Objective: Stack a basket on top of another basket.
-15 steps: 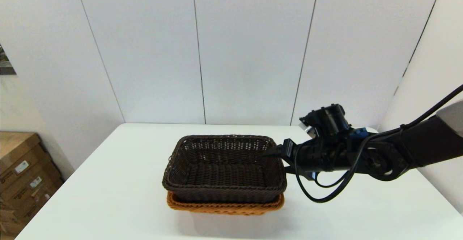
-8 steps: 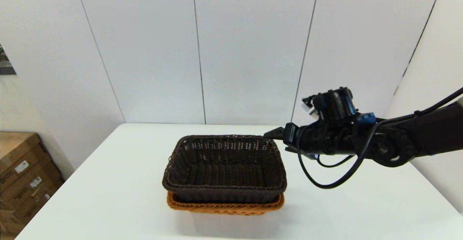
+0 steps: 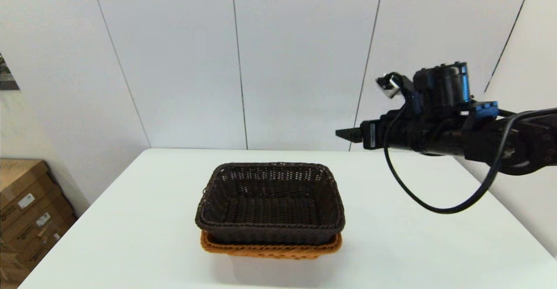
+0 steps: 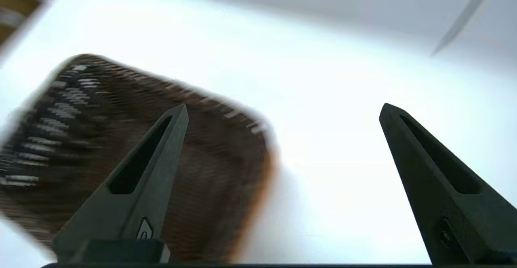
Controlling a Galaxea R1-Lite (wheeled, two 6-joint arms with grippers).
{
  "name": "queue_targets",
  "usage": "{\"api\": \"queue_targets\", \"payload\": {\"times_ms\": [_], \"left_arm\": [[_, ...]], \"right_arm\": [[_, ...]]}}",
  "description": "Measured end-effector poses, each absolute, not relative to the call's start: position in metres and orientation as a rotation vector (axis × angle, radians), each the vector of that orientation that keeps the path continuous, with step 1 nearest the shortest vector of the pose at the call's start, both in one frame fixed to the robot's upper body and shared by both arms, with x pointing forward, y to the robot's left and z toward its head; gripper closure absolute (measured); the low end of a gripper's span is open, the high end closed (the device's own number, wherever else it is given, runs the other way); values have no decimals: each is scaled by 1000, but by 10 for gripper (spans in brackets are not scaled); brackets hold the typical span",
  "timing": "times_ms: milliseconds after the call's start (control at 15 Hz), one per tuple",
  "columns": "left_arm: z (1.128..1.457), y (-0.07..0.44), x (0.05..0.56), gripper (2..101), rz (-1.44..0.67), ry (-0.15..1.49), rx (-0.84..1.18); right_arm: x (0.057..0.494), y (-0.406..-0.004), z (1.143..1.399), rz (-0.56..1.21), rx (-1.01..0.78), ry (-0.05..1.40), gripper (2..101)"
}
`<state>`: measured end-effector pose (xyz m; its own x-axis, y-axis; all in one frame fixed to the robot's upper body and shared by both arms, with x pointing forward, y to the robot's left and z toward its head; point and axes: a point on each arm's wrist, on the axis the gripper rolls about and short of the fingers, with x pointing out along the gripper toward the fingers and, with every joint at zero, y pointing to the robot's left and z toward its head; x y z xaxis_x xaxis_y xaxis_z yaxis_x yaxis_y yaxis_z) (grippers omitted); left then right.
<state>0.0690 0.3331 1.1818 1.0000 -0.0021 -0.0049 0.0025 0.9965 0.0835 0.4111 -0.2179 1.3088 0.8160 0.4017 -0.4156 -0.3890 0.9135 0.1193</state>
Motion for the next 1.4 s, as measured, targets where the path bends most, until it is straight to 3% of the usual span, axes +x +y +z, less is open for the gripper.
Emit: {"api": "queue_targets", "payload": {"times_ms": [400,800,1400], "left_arm": [[1182,333,69,54,-4,5,84],[1182,333,69,54,-3,6,92],[1182,333,69,54,-5,6,97]], "right_arm": [[354,-243,1341,397,-71,352,60],[269,-277,1347,363,-55,268,52],[152,-328,1316,158,-24,69,52]]}}
